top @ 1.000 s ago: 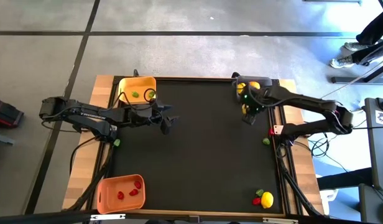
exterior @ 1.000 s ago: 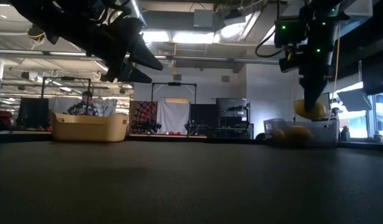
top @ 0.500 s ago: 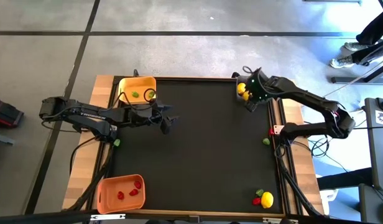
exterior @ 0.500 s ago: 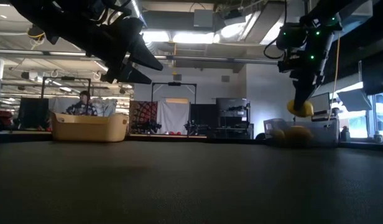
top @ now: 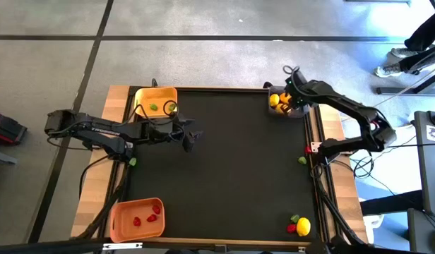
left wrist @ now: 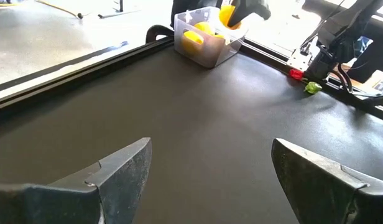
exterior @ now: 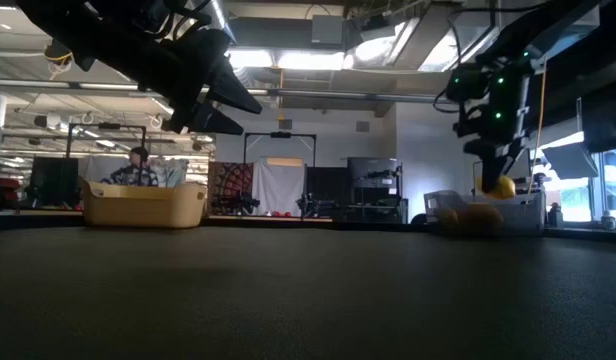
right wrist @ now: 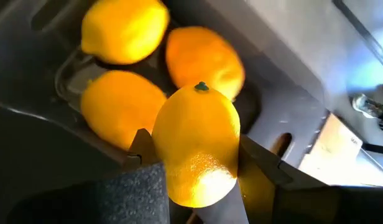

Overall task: Sort produce into baskets
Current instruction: Put the yellow lemon into the black bin, then put the green bell pepper into the yellow bin

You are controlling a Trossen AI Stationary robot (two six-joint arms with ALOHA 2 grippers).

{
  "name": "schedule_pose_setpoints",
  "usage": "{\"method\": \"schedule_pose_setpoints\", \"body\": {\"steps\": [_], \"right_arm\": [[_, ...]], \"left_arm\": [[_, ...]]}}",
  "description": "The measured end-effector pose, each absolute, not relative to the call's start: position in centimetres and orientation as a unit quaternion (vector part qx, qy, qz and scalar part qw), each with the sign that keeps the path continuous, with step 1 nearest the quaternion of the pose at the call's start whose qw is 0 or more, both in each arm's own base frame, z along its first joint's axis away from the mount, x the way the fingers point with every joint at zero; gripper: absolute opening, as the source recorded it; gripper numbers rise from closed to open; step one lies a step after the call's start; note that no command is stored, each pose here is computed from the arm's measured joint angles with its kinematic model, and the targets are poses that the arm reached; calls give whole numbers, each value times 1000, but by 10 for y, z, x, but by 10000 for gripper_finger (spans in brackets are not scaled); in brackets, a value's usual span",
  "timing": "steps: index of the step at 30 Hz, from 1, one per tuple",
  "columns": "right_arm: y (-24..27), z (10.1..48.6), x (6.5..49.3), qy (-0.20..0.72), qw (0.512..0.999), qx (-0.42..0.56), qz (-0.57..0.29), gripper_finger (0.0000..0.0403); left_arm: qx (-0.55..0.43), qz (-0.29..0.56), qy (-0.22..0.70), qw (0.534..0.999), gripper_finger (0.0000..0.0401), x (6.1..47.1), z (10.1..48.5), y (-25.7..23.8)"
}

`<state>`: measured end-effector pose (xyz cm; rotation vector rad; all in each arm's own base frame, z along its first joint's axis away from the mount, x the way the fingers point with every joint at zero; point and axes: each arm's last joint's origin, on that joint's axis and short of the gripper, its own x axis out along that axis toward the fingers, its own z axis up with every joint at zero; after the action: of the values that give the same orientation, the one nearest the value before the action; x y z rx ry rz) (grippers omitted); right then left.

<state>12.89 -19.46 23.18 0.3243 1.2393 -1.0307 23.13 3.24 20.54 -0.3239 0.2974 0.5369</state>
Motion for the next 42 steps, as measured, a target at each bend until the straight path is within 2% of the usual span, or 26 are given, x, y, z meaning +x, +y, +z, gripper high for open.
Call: {"method": "schedule_pose_setpoints", "body": {"steps": [11,18,21,29,35,42], "right_arm": [[-204,211,133,609,634,124,-460,92],[-207,207,135,613,632,121,-457,94],[-207,207,135,613,636,125,-452,110],[-207,207,137,606,651,139,-436,188],[-204,240,136,617,649,154,-418,201],[-181,291,133,572,697,208,-378,202]], "left_arm": [[-155,263,147,941,328,231,205,32],[-154,263,147,941,328,231,205,32],[-153,264,147,941,328,231,205,33],[-149,264,148,941,328,231,205,33],[-147,263,149,942,328,231,205,33],[-146,263,149,942,328,231,205,33]]}}
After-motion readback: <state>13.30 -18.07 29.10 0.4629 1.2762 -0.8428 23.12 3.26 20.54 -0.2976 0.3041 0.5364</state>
